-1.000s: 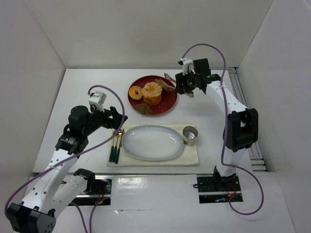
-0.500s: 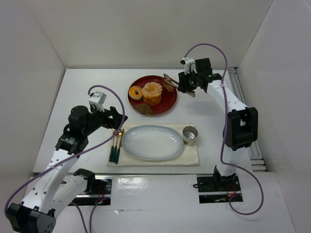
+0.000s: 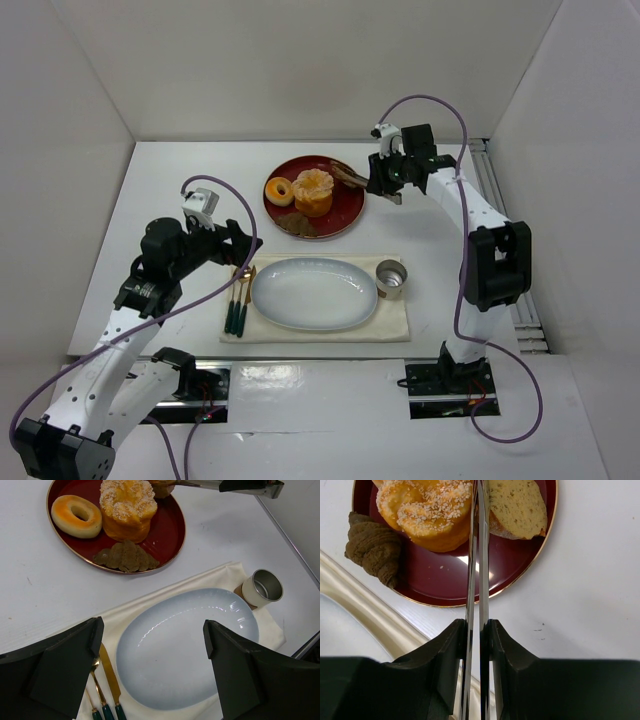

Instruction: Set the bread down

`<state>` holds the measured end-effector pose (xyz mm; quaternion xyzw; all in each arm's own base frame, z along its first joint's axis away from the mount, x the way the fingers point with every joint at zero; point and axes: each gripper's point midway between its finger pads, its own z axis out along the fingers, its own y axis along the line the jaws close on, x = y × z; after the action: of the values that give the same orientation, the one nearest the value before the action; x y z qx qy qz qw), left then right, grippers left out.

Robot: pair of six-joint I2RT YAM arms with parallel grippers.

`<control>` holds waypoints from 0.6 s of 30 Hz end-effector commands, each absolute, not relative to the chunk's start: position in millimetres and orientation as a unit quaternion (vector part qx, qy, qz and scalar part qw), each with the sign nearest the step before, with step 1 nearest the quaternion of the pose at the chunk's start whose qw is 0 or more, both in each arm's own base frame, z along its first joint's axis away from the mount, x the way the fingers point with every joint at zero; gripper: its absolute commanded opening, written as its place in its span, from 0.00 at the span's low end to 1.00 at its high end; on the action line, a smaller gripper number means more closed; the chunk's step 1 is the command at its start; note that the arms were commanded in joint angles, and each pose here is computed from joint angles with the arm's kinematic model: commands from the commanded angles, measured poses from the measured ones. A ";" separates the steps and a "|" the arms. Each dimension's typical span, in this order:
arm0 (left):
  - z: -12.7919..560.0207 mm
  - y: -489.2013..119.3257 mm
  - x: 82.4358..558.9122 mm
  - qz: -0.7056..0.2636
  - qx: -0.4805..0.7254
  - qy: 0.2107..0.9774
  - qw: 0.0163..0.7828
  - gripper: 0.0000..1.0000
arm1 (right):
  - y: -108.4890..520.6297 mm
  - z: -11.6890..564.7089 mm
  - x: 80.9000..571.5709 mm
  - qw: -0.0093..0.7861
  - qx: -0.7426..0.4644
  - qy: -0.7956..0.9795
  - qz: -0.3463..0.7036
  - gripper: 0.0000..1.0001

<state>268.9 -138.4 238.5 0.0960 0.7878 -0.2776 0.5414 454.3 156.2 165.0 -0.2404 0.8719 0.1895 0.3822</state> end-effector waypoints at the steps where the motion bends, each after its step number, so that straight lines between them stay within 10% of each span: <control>1: 253.7 -138.6 272.7 -0.274 0.112 0.770 0.566 1.00 | 154.1 203.8 453.9 0.427 -0.244 0.849 0.192 0.16; 18: 253.7 -138.6 272.7 -0.274 0.112 0.770 0.566 1.00 | 157.1 266.8 419.2 0.466 -0.264 0.820 0.202 0.16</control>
<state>268.9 -138.4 238.5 0.0960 0.7878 -0.2776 0.5414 435.2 153.3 227.5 -0.2483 0.8444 0.1909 0.4347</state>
